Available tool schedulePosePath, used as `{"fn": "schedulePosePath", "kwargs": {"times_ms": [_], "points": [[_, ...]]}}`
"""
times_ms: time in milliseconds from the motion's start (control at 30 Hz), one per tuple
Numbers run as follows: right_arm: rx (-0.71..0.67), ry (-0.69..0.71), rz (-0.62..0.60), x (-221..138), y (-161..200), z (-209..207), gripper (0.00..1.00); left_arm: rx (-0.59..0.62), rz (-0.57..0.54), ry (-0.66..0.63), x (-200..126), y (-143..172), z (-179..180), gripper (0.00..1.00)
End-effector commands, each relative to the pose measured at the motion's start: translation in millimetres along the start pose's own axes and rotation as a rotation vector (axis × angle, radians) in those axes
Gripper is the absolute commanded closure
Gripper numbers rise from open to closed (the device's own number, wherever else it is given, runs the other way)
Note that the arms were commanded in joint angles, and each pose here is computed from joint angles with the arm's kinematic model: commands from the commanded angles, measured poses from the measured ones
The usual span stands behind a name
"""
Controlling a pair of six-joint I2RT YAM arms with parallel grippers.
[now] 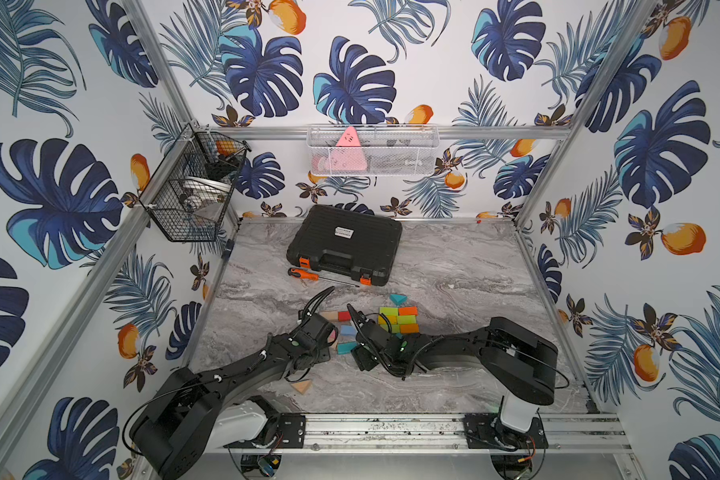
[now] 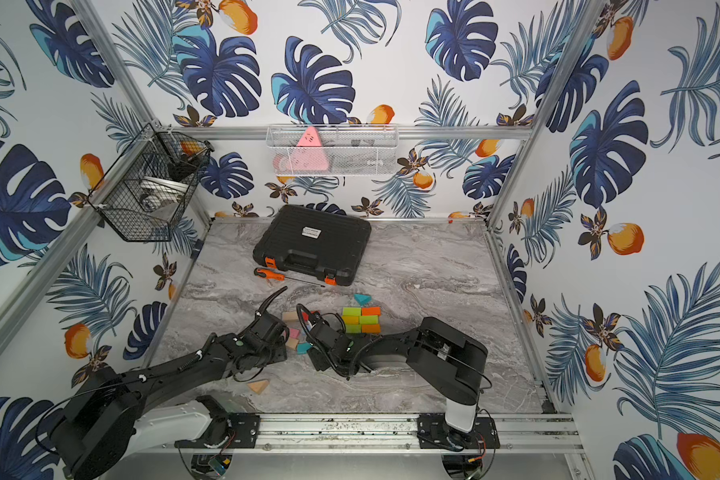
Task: Assemble a piece of candy with building blocks
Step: Assemble the building block at the center of the board.
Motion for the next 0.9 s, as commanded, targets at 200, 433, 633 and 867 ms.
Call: {"fn": "schedulePosePath", "kwargs": {"times_ms": [200, 433, 633, 867], "points": [[0.043, -0.014, 0.06, 8.1, 8.5, 2.2, 0.07, -0.006, 0.063, -0.021, 1.4, 8.1, 6.8, 0.43], [0.055, -0.004, 0.05, 8.8, 9.6, -1.4, 0.11, -0.01, 0.058, -0.027, 1.8, 7.3, 7.1, 0.43], [0.065, -0.017, 0.045, 10.3, 10.9, -4.2, 0.17, -0.011, 0.055, -0.027, 2.4, 6.2, 5.9, 0.43], [0.078, -0.011, 0.06, 15.9, 12.5, -6.9, 0.18, -0.016, 0.052, -0.029, 3.4, 5.3, 6.0, 0.43]]}}
Point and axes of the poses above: each gripper's point midway between its finger pads, its own x axis out along the fingers, its own z axis along the line the jaws close on, y = z × x, the point moved 9 cm from there along -x, back along the fingers, and after that the axes turned 11 degrees about -x, right-handed, at the moved point
